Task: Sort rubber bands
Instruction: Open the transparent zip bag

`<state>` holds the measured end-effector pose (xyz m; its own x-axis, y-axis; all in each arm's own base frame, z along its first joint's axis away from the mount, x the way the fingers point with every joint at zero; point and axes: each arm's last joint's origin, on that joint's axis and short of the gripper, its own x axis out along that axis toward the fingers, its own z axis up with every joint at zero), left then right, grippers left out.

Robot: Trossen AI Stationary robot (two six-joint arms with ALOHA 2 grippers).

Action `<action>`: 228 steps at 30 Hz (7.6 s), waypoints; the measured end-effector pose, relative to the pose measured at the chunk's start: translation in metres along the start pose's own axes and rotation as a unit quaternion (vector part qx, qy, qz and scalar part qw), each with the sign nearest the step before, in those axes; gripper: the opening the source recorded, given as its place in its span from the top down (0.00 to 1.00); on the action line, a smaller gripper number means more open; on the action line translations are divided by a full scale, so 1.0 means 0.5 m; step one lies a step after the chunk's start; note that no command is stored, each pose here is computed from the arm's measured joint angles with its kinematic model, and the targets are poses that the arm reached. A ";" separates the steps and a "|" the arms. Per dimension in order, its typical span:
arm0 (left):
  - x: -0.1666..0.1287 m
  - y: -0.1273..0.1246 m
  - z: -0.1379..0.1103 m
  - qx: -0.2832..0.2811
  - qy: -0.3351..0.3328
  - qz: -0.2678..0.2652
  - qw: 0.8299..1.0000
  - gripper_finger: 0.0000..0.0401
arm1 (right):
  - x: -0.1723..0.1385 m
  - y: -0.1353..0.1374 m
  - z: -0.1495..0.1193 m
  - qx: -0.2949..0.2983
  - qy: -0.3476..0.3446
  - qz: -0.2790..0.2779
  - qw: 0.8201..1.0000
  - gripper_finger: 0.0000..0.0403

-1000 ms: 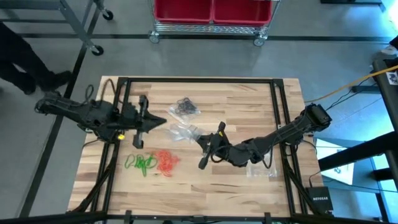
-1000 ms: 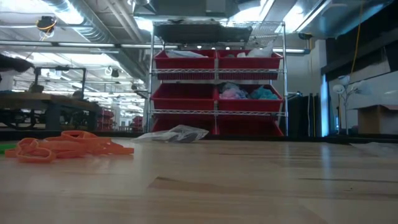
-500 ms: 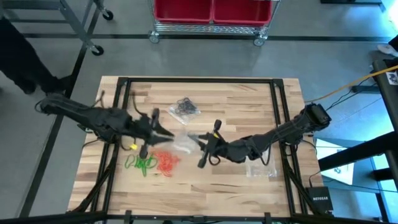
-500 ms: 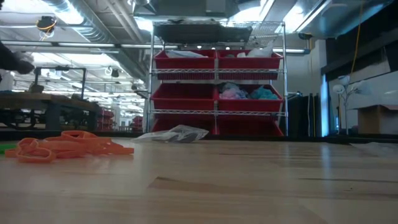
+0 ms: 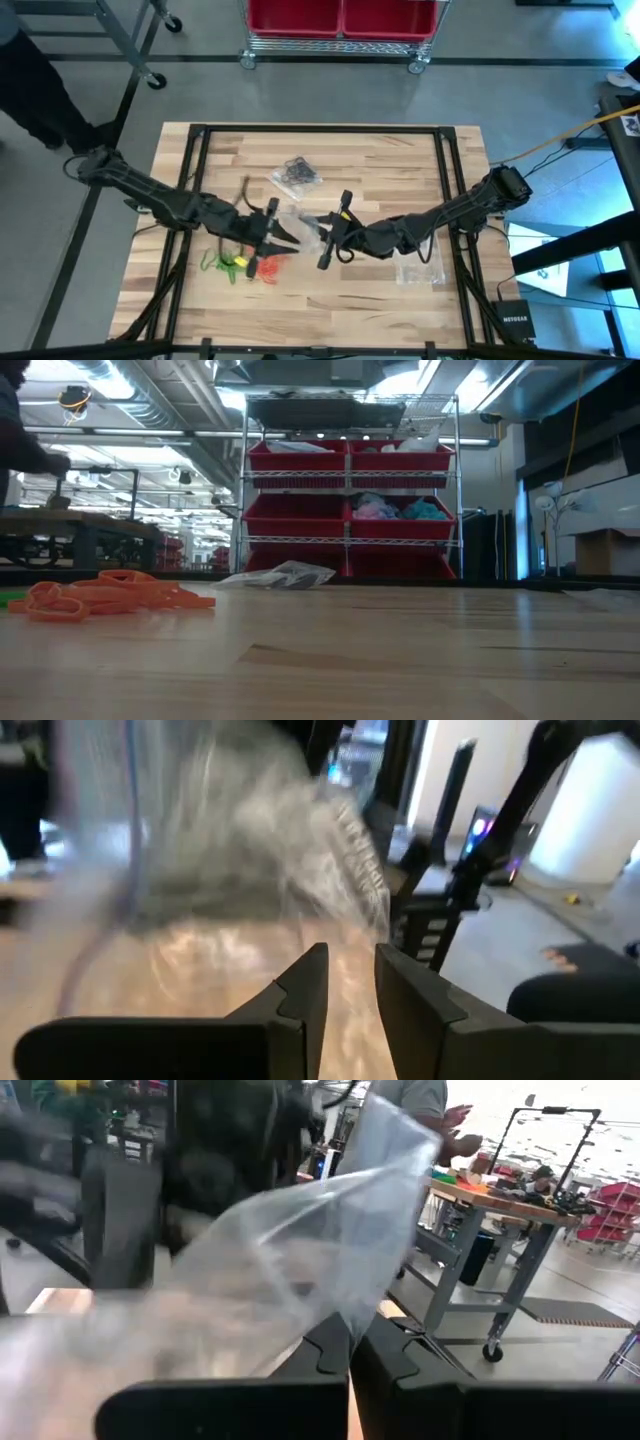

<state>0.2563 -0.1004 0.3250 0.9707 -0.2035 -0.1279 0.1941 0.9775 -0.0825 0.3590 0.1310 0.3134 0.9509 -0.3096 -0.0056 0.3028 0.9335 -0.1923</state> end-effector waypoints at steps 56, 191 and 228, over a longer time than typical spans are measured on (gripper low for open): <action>-0.082 0.030 0.036 0.092 0.005 0.086 0.992 0.51 | 0.006 0.005 0.002 0.015 -0.023 0.121 0.992 1.00; -0.132 0.011 0.040 0.054 0.007 0.158 0.986 0.51 | 0.029 -0.029 -0.031 -0.179 0.049 -0.009 0.983 1.00; -0.051 0.016 0.009 0.111 0.037 0.114 0.987 0.98 | 0.029 -0.014 -0.019 0.010 0.004 0.126 0.992 1.00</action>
<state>0.2336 -0.0871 0.3321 0.9814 0.0267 -0.1899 0.0068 0.9848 0.1734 0.3701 0.1183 0.3051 0.9959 -0.0677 -0.0592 0.0571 0.9846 -0.1650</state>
